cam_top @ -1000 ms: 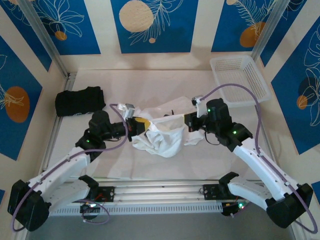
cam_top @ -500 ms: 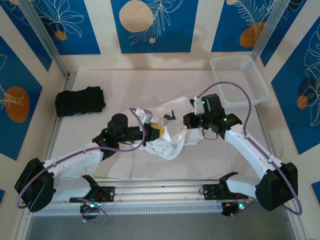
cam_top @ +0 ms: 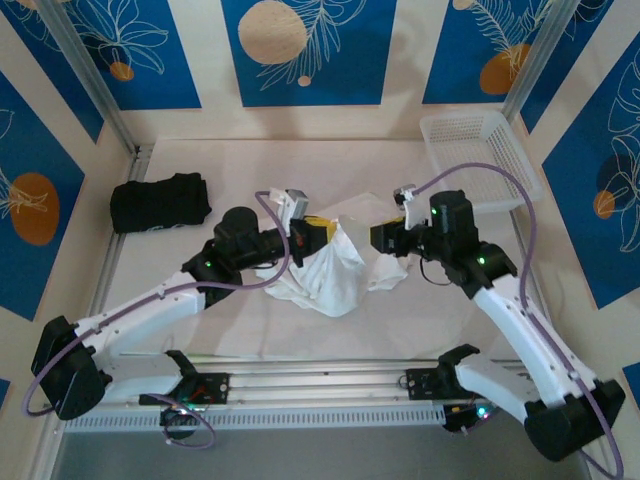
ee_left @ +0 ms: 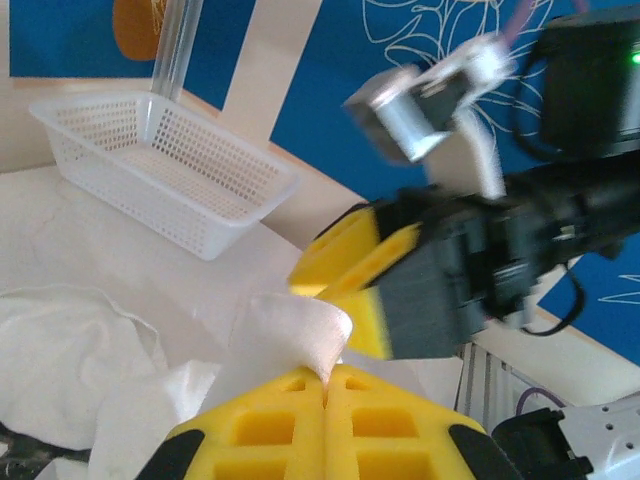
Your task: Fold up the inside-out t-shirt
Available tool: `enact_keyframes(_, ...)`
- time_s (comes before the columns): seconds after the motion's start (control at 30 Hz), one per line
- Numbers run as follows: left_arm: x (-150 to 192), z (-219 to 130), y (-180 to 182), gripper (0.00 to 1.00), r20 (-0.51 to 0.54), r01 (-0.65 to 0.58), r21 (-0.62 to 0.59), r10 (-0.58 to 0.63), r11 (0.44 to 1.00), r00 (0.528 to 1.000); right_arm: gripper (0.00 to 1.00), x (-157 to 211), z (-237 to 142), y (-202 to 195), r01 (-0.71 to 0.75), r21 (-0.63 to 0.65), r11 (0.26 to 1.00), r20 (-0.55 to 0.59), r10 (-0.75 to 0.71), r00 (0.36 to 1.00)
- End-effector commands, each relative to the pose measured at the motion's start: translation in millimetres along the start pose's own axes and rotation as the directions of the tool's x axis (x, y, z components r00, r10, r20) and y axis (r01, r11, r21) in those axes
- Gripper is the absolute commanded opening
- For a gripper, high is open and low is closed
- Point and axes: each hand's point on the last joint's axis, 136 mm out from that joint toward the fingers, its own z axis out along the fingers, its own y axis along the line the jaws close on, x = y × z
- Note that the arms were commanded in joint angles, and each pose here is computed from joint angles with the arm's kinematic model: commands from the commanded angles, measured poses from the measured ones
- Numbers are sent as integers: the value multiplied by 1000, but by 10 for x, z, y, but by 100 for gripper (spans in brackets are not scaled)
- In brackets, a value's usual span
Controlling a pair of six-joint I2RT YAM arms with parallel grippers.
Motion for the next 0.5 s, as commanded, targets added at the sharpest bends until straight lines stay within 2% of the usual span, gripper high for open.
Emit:
enact_keyframes(0.0, -54, 23, -17, 2, 0, -30, -17, 30, 999, 1000, 47, 17, -60, 376, 102, -201, 974, 53, -93, 994)
enact_keyframes(0.13, -45, 29, -31, 2, -6, -31, -13, 31, 999, 999, 51, 32, -32, 658, 148, -345, 927, 61, -135, 989)
enact_keyframes(0.3, -45, 16, -54, 2, -8, -35, -6, 35, 999, 999, 56, 62, 174, 738, 168, -370, 914, 24, -172, 985)
enact_keyframes(0.47, -28, 12, -29, 2, -14, -35, -18, 35, 999, 999, 45, 71, 245, 792, 171, -397, 902, 14, -181, 983)
